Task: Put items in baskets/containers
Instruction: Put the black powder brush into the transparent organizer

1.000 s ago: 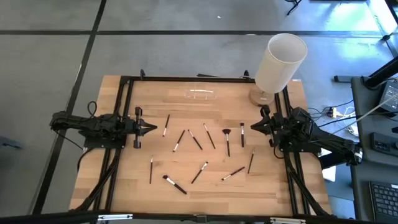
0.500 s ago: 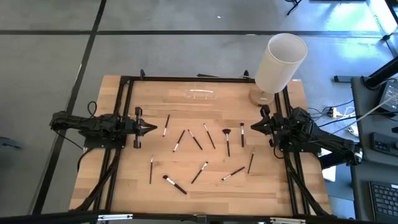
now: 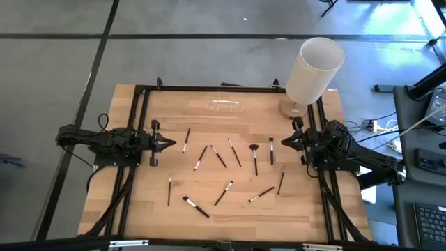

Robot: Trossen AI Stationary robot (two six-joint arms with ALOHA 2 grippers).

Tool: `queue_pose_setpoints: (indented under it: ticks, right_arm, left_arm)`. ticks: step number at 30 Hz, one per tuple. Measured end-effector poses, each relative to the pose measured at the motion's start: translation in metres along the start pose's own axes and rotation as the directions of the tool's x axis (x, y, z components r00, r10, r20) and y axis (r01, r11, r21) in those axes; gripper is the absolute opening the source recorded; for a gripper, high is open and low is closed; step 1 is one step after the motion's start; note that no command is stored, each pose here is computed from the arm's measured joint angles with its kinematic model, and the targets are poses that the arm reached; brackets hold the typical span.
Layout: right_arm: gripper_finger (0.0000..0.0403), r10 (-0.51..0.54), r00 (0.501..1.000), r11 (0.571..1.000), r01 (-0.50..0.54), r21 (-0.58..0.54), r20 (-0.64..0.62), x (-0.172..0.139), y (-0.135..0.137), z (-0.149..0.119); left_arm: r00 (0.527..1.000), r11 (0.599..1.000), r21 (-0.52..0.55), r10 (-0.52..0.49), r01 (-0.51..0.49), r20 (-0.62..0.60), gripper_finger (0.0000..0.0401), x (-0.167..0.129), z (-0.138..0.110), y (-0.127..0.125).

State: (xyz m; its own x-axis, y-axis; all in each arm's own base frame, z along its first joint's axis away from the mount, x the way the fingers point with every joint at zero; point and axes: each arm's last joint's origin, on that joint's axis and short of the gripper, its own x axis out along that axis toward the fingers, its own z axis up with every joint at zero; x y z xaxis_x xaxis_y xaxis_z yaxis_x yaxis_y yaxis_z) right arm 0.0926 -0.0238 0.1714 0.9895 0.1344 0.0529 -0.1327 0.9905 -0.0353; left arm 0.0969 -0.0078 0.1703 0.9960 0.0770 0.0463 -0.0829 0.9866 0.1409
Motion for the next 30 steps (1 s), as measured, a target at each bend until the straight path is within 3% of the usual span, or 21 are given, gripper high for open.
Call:
queue_pose_setpoints:
  ticks: [14,18,22,27,30]
  right_arm:
    - [0.0028,0.000,1.000,1.000,0.000,0.004,0.000,0.0000,0.0000,-0.0001]
    - [0.0028,0.000,1.000,0.996,0.000,0.086,0.004,0.0000,0.0000,0.0004]
    - [0.0028,-0.040,0.997,0.996,0.034,0.087,0.070,-0.0003,-0.0011,0.0073]
    - [0.0028,-0.049,0.995,0.995,0.041,0.088,0.091,-0.0005,-0.0013,0.0096]
    - [0.0028,-0.050,0.995,0.991,0.038,0.132,0.091,-0.0005,-0.0013,0.0095]
  left_arm:
    - [1.000,1.000,0.000,0.000,0.000,0.000,0.0010,0.0000,-0.0001,-0.0001]
    - [1.000,1.000,0.000,0.000,0.000,0.000,0.0012,0.0000,-0.0001,0.0000]
    - [1.000,1.000,0.001,-0.001,0.001,-0.001,0.0010,0.0000,-0.0001,0.0000]
    - [1.000,0.958,0.284,-0.024,0.023,-0.001,0.0008,0.0000,-0.0003,-0.0008]
    - [1.000,0.932,0.363,-0.024,0.023,-0.001,0.0011,0.0000,-0.0004,-0.0008]
